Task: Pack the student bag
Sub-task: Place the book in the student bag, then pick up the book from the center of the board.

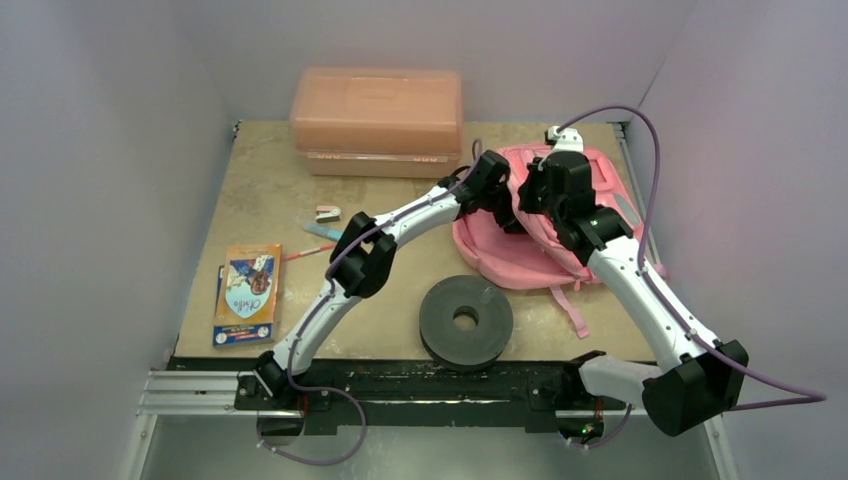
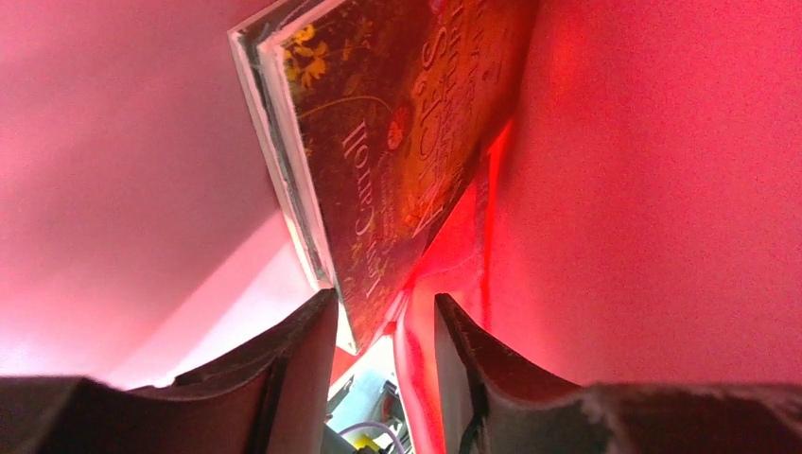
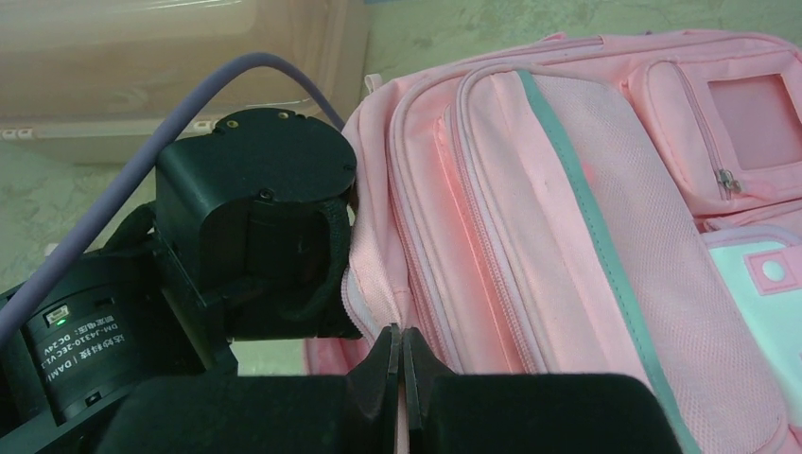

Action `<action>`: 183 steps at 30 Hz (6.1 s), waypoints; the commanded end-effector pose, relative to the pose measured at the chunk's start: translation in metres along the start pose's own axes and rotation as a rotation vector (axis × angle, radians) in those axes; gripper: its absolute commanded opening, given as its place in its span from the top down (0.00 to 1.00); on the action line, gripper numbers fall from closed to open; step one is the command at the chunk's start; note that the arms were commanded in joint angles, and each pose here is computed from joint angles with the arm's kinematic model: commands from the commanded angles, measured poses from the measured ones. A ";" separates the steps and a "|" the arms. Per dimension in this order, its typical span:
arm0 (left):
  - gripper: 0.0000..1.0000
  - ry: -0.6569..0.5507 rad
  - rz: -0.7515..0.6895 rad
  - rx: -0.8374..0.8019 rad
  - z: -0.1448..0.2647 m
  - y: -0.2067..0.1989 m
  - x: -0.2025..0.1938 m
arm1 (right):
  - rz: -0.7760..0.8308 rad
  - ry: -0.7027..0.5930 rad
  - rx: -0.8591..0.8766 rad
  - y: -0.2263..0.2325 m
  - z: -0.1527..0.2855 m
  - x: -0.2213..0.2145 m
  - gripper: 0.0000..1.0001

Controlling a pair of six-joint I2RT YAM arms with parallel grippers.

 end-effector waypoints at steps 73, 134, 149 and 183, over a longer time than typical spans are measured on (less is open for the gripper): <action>0.17 -0.189 -0.376 -0.008 0.281 0.058 -0.072 | 0.034 0.140 -0.121 -0.014 -0.050 -0.050 1.00; 0.02 -0.922 0.354 0.743 0.528 0.309 -0.004 | -0.308 0.672 1.084 0.371 -0.047 -0.227 0.13; 0.04 -0.959 0.570 0.741 0.576 0.350 0.046 | -0.342 0.663 1.092 0.444 -0.087 -0.248 0.23; 0.08 -1.068 -0.196 0.439 0.530 0.210 0.019 | -0.261 0.571 1.124 0.418 -0.048 -0.166 1.00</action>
Point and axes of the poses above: each gripper's point midway between its finger pads, its own z axis back along the fingers, its own y axis along the line the jaws close on, x = y × z, the point moved 5 cm from there along z, back along the fingers, and after that the axes turned 1 degree about z, right-handed, at the moved point
